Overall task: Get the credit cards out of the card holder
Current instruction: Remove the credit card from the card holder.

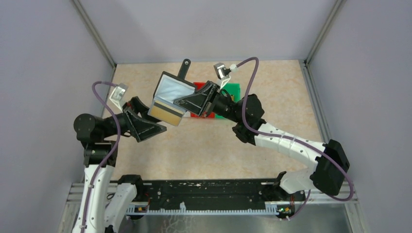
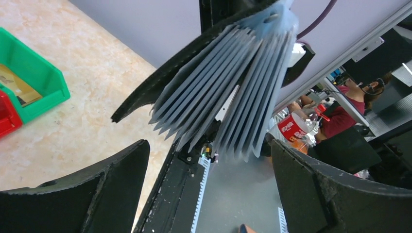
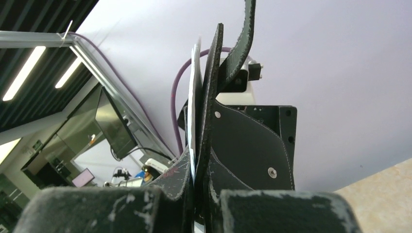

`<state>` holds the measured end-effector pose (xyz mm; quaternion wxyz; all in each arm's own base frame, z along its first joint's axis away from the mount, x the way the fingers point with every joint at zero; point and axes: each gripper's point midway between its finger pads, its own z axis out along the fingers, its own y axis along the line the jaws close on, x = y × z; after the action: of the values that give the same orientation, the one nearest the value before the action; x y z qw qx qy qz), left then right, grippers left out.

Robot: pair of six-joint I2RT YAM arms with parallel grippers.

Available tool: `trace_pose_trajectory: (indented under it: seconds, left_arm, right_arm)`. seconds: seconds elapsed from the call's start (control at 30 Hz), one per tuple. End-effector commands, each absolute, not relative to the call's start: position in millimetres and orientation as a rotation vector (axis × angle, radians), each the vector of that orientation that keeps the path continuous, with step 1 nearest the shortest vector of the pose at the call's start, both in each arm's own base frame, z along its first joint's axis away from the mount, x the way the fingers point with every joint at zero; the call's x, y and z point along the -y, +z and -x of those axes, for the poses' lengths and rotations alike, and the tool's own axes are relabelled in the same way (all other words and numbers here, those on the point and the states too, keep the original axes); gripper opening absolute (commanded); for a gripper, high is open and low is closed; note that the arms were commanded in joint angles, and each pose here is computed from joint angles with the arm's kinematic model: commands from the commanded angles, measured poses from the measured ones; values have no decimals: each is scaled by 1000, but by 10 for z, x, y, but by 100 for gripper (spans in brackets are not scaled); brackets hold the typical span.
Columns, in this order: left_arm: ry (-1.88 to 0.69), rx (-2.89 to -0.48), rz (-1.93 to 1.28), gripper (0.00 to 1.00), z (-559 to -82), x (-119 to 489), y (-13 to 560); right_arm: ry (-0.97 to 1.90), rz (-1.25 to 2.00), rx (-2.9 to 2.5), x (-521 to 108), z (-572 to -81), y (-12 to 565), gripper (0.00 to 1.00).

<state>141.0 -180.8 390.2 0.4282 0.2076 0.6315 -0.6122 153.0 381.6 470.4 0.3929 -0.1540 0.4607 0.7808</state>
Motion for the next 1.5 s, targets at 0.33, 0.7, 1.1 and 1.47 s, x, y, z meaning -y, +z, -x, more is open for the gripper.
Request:
trace_pose_trajectory:
  seconds: [0.33,0.7,1.1,1.47]
  left_arm:
    - [-1580,-1415,-554,90,-1066,1813,4328]
    - [-1454,-1477,-369,99,-1457,1744,4038]
    - [-1521,-1401,-354,99,-1348,1747,4198]
    - [-1512,-1265,-437,99,-1125,1742,4583]
  right_arm:
    - [1988,244,-932,-3693,-1487,5165,0]
    - [2047,236,-891,-3744,-1359,5305,0]
    - [2221,121,-762,-3575,-1217,5510,0]
    - [2391,-81,-725,-3529,-1311,5486,0]
